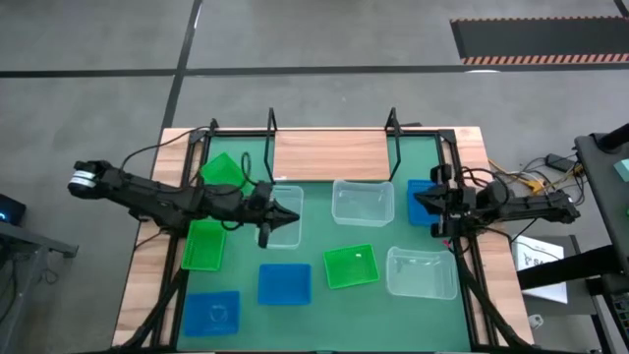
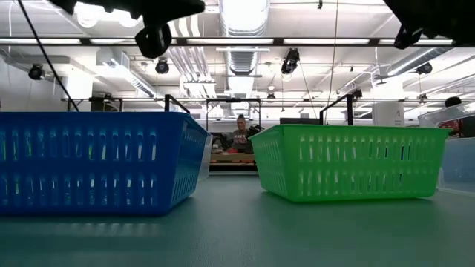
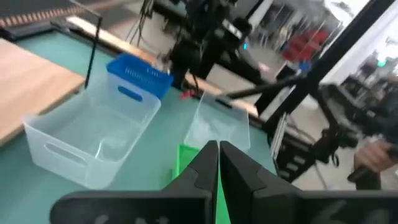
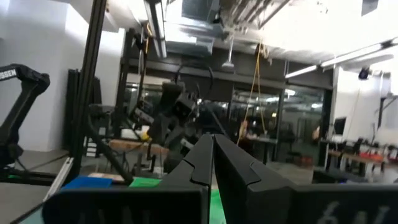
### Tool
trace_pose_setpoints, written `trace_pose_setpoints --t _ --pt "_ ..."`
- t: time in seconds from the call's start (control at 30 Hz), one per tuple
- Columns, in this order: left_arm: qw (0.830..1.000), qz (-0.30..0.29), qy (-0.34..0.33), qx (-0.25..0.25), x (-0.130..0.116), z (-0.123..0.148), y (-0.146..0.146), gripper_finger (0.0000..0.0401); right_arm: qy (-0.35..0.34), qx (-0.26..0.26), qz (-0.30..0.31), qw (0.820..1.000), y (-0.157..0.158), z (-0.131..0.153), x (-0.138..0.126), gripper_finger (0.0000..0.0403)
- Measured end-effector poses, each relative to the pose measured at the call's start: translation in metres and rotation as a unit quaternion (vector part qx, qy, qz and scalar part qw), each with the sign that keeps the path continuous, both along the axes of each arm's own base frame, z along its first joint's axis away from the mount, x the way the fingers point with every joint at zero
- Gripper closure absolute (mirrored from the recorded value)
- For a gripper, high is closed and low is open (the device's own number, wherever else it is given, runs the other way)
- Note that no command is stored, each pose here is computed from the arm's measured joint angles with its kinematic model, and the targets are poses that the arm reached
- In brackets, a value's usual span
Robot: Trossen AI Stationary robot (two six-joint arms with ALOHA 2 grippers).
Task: Stack baskets on shelf by color
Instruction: Put the top left transparent bin on the shelf
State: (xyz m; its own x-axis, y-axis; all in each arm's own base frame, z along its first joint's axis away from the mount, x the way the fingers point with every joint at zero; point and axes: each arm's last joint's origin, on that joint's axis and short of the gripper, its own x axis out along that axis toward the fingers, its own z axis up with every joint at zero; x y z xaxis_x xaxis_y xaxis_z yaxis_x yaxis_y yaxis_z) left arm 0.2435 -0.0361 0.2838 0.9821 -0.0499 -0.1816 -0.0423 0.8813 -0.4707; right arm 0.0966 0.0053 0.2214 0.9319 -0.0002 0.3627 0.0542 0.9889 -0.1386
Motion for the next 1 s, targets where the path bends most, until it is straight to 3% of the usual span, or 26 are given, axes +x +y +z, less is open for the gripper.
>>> trace_pose_setpoints --t 0.2,0.33,0.67,0.83,1.0 --pt "0.995 -0.035 0.094 0.017 0.012 0.015 -0.021 0.0401 0.017 0.012 0.005 1.0 0.0 -0.003 0.001 0.0394" --pt "0.979 -0.056 0.19 0.042 0.017 0.02 -0.034 0.0401 0.018 0.011 0.005 1.0 0.0 -0.003 0.001 0.0394" --pt "0.895 -0.09 0.413 0.143 0.044 -0.004 -0.046 0.0395 0.051 0.0 0.001 0.999 0.0 -0.009 0.003 0.0394" --pt "0.853 -0.113 0.476 0.181 0.05 -0.017 -0.048 0.0344 0.052 0.0 0.001 0.999 0.0 -0.01 0.003 0.0394" --pt "0.841 -0.116 0.487 0.204 0.054 -0.027 -0.048 0.0274 0.065 -0.009 -0.001 0.998 0.0 -0.012 0.004 0.0394"
